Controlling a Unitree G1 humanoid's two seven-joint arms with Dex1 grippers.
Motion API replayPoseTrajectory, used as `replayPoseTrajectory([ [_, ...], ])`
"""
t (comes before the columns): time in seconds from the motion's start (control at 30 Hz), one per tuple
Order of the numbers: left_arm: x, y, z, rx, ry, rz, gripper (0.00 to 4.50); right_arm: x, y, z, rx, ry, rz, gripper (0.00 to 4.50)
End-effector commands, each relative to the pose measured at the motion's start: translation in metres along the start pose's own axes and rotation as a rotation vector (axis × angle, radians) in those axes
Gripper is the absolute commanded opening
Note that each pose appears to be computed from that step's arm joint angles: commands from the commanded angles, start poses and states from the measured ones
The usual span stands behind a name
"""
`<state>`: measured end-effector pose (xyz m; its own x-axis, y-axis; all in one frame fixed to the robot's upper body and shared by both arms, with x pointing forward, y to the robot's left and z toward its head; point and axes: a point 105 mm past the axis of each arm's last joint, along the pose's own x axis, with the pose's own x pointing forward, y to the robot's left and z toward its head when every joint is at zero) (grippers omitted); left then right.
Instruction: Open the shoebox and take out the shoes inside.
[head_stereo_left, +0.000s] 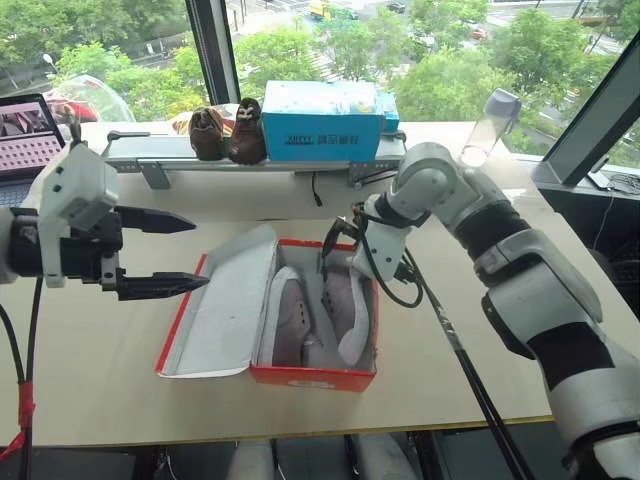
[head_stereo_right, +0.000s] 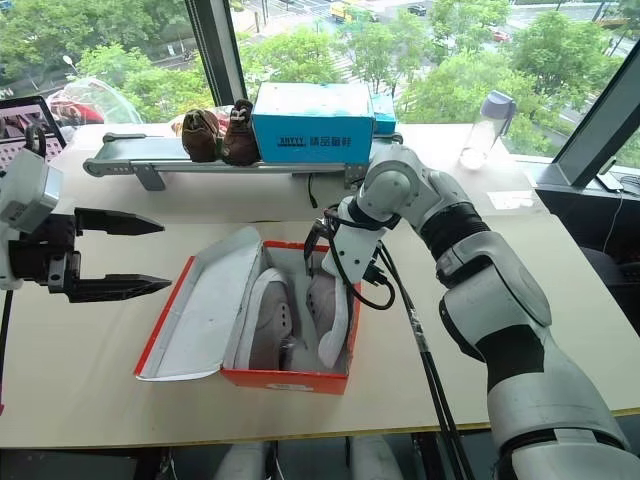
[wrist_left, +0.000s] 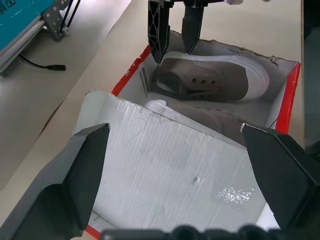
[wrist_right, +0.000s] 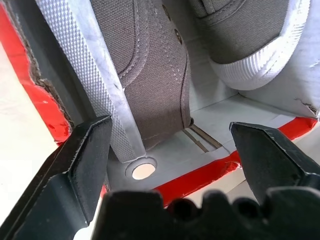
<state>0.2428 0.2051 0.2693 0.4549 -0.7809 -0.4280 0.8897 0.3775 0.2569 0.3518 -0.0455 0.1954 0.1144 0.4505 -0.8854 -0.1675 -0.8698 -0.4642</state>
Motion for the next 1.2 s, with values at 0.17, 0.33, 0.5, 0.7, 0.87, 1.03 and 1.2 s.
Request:
replayPoseTrajectory([
  [0.17, -0.004, 0.000, 0.011, 0.039, -0.013, 0.021, 4.50, -0.014, -0.006, -0.001, -0.041, 0.039, 0.031, 4.42],
  [0.33, -0.002, 0.000, 0.011, 0.044, -0.017, 0.015, 4.50, -0.018, -0.009, 0.001, -0.050, 0.040, 0.038, 4.42],
  [0.5, -0.001, 0.001, 0.012, 0.046, -0.021, 0.011, 4.50, -0.022, -0.010, 0.001, -0.053, 0.051, 0.040, 4.42],
  [0.7, -0.001, 0.001, 0.013, 0.047, -0.025, 0.007, 4.50, -0.027, -0.014, 0.001, -0.056, 0.061, 0.027, 4.42],
  [0.87, 0.000, 0.001, 0.014, 0.049, -0.027, 0.007, 4.50, -0.027, -0.011, 0.001, -0.054, 0.066, 0.045, 4.42],
  [1.03, -0.001, 0.000, 0.014, 0.047, -0.026, 0.004, 4.50, -0.012, 0.013, 0.001, -0.035, 0.042, 0.120, 4.42],
  [1.2, -0.002, -0.001, 0.015, 0.046, -0.025, 0.003, 4.50, 0.010, 0.033, 0.008, -0.029, -0.002, 0.184, 4.42],
])
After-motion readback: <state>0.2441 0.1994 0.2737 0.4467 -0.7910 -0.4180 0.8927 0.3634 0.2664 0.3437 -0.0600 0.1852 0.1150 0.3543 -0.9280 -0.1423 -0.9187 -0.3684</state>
